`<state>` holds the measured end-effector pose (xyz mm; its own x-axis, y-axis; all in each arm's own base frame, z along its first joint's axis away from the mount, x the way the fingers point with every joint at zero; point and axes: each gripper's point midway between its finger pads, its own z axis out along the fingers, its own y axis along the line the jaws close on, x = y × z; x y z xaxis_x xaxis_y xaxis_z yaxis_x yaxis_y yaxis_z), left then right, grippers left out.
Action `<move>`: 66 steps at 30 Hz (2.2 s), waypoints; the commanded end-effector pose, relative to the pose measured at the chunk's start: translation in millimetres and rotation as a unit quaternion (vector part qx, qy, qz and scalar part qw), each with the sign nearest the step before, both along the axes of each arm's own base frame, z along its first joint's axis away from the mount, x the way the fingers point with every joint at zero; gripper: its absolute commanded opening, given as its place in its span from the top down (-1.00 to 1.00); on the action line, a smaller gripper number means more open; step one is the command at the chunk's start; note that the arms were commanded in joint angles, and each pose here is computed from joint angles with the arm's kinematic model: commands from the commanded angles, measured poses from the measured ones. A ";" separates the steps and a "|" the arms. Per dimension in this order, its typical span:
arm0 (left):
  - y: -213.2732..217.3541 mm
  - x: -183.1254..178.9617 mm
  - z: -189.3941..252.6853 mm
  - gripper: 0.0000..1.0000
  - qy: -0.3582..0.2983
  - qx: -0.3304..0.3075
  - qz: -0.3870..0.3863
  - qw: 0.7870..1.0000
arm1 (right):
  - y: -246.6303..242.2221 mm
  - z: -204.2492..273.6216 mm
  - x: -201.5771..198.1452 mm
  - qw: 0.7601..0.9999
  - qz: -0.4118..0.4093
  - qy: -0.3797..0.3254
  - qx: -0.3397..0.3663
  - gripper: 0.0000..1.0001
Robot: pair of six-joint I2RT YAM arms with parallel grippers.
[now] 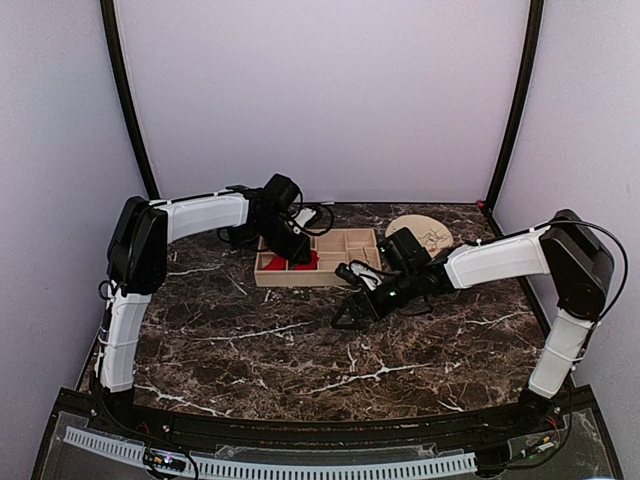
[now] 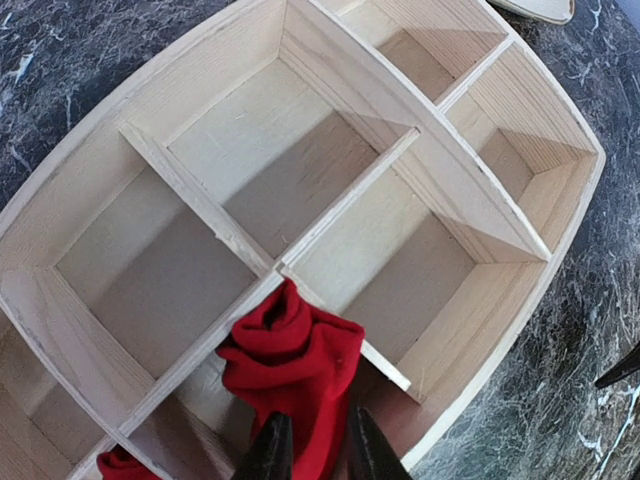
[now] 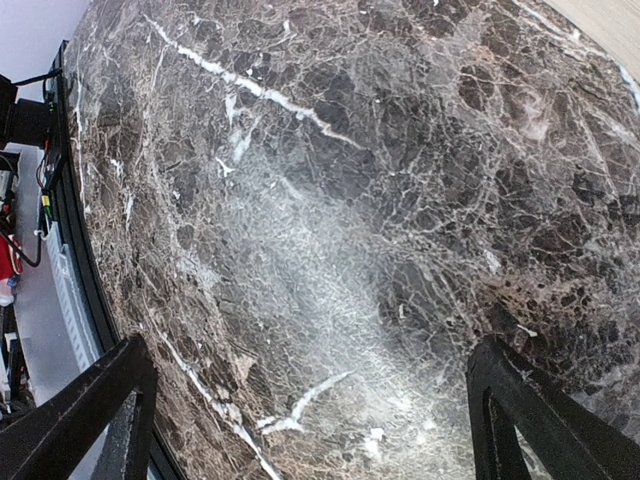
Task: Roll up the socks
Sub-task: Place the sock in the storage box, then adjust the sock in the storage box, then reset both arms
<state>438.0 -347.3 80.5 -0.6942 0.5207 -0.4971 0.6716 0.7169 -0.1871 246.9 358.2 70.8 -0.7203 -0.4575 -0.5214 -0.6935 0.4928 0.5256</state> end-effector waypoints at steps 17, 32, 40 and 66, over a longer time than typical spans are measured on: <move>-4.0 1.5 -31.3 0.59 0.005 0.005 -0.011 1.000 | 4.4 5.3 8.5 1.000 -0.006 -0.004 0.011 -1.00; -7.2 10.0 3.0 0.50 -0.033 -0.004 -0.004 0.999 | 3.5 9.4 8.6 1.000 -0.011 -0.006 0.013 -1.00; -0.1 11.3 80.1 0.33 -0.095 -0.030 0.016 0.995 | 7.2 15.7 13.3 1.000 -0.009 -0.016 0.020 -1.00; 227.6 -18.6 154.1 -0.20 -0.408 -0.018 0.388 0.827 | -179.0 119.8 174.2 0.819 -0.462 -0.315 -0.131 -1.00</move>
